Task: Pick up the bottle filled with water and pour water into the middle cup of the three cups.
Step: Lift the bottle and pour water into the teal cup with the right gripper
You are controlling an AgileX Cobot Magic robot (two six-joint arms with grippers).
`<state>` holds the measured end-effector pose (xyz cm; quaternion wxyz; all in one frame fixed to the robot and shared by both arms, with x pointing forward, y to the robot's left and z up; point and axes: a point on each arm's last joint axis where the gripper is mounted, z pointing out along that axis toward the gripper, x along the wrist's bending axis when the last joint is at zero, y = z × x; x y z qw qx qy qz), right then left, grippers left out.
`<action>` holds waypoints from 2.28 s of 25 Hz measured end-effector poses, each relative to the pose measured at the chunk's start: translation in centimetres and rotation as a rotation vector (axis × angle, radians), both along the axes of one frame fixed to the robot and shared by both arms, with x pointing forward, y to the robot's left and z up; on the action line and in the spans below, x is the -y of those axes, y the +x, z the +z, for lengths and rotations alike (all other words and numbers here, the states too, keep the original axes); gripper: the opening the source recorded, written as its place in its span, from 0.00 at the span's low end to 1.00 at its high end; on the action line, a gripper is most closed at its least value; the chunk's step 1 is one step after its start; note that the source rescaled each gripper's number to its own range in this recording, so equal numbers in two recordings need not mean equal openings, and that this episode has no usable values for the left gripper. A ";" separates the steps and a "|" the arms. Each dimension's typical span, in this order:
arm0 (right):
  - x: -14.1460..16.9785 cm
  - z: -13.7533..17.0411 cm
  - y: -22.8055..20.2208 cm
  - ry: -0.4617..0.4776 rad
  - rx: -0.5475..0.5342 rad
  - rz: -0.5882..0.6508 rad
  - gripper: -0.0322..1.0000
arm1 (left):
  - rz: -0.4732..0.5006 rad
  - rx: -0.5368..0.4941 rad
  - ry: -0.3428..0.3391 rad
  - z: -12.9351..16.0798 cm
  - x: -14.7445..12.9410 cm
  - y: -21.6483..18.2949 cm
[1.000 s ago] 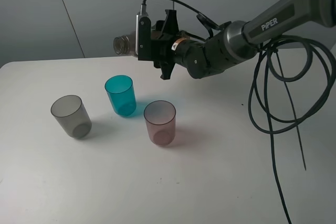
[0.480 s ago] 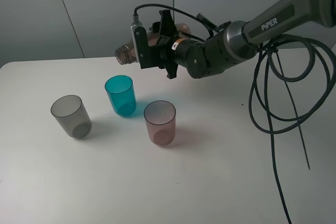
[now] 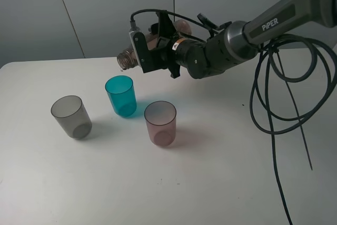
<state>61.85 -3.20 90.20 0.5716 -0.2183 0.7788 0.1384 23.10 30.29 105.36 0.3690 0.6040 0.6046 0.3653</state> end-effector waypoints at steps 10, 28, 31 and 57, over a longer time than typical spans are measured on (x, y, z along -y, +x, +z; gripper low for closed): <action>0.0 0.4 0.1 -0.020 0.064 0.007 0.04 | 0.000 0.000 0.000 0.0 0.0 0.0; -0.1 0.8 0.2 -0.085 0.152 0.028 0.04 | -0.001 0.000 0.002 0.0 0.0 0.0; -0.1 1.0 0.3 -0.104 0.176 0.034 0.04 | -0.001 0.000 0.002 0.0 0.0 0.0; -0.7 1.3 -0.1 -0.217 0.302 0.150 0.04 | -0.001 0.000 0.002 0.0 0.0 0.0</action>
